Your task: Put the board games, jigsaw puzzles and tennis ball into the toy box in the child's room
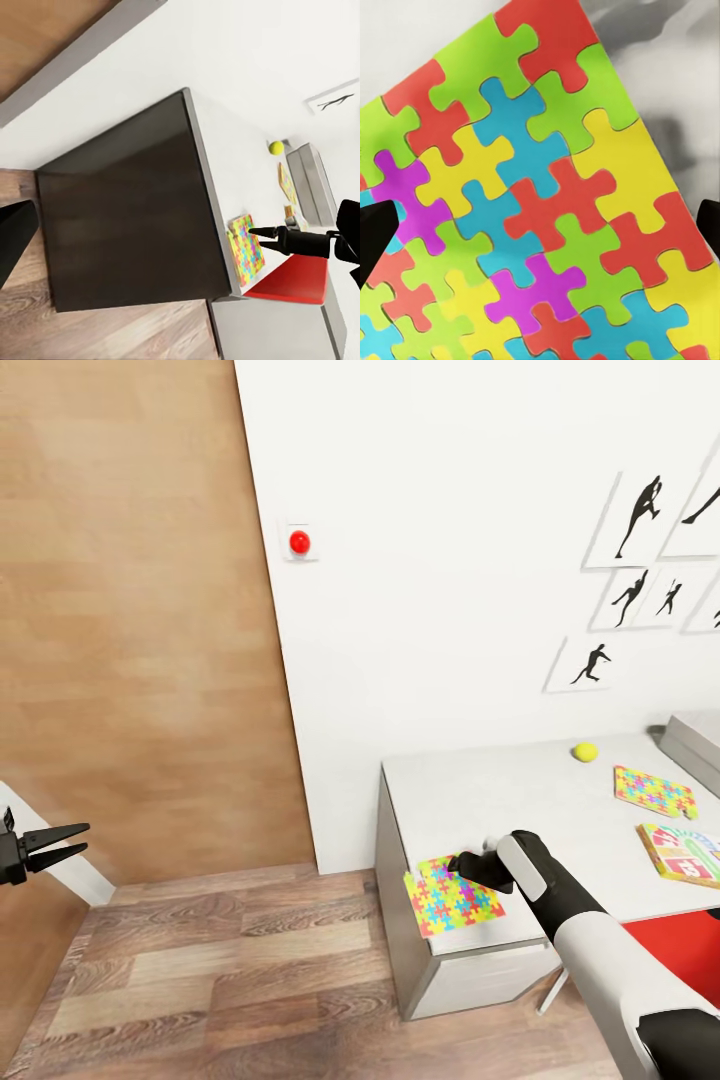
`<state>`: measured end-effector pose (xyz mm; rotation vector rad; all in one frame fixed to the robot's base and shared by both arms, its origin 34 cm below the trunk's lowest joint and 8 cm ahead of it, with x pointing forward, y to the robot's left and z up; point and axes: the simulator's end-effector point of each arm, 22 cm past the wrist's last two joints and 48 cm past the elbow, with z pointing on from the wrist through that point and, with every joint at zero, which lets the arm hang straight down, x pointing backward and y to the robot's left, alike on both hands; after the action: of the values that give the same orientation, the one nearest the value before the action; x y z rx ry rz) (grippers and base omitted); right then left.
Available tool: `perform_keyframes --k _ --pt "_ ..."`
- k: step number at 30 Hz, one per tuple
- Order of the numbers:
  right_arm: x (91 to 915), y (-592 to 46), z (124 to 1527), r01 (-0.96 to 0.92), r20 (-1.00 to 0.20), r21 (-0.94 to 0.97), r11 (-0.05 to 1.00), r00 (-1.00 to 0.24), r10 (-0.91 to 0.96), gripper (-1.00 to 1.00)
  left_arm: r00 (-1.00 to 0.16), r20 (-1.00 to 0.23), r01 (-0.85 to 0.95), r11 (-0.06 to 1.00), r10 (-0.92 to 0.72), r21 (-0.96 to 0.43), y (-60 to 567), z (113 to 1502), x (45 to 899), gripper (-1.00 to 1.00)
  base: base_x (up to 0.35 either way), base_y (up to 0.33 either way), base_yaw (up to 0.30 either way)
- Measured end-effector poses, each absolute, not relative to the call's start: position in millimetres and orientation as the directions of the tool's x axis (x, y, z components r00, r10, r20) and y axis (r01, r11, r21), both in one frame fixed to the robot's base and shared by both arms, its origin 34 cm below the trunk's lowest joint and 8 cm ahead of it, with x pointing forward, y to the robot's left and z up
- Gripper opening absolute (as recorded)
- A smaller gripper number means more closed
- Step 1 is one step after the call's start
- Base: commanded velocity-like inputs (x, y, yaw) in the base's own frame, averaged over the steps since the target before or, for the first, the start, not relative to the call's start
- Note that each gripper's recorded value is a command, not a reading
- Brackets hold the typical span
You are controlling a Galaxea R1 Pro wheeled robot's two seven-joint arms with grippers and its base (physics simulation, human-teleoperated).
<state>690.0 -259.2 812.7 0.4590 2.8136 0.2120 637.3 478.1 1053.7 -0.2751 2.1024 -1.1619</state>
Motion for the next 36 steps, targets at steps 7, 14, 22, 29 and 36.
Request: perform_keyframes --k 7,14,22,29,36 --pt "690.0 -258.6 812.5 0.291 -0.25 0.191 0.937 -0.909 0.333 1.0 -0.727 -0.48 0.145 0.574 -0.491 -0.806 478.2 1053.7 637.3 1.0 0.0 0.088 0.0" --pt "689.9 -258.9 812.6 0.29 -0.25 0.19 0.938 -0.91 0.332 1.0 -0.727 -0.48 0.145 0.573 -0.491 -0.806 478.1 1053.6 637.2 1.0 0.0 0.099 0.0" --pt "689.5 -258.5 812.5 0.292 -0.249 0.192 0.937 -0.909 0.335 1.0 -0.726 -0.481 0.146 0.574 -0.491 -0.806 478.3 1054.5 637.2 1.0 0.0 0.012 0.0" --pt "685.6 -257.2 811.9 0.305 -0.238 0.204 0.93 -0.906 0.35 1.0 -0.721 -0.488 0.154 0.573 -0.491 -0.805 478.0 1059.4 636.7 1.0 0.0 0.0 0.0" --pt "682.3 -258.8 813.0 0.303 -0.235 0.194 0.933 -0.909 0.344 1.0 -0.716 -0.496 0.162 0.574 -0.491 -0.803 478.2 1065.0 636.3 1.0 0.0 0.0 0.0"
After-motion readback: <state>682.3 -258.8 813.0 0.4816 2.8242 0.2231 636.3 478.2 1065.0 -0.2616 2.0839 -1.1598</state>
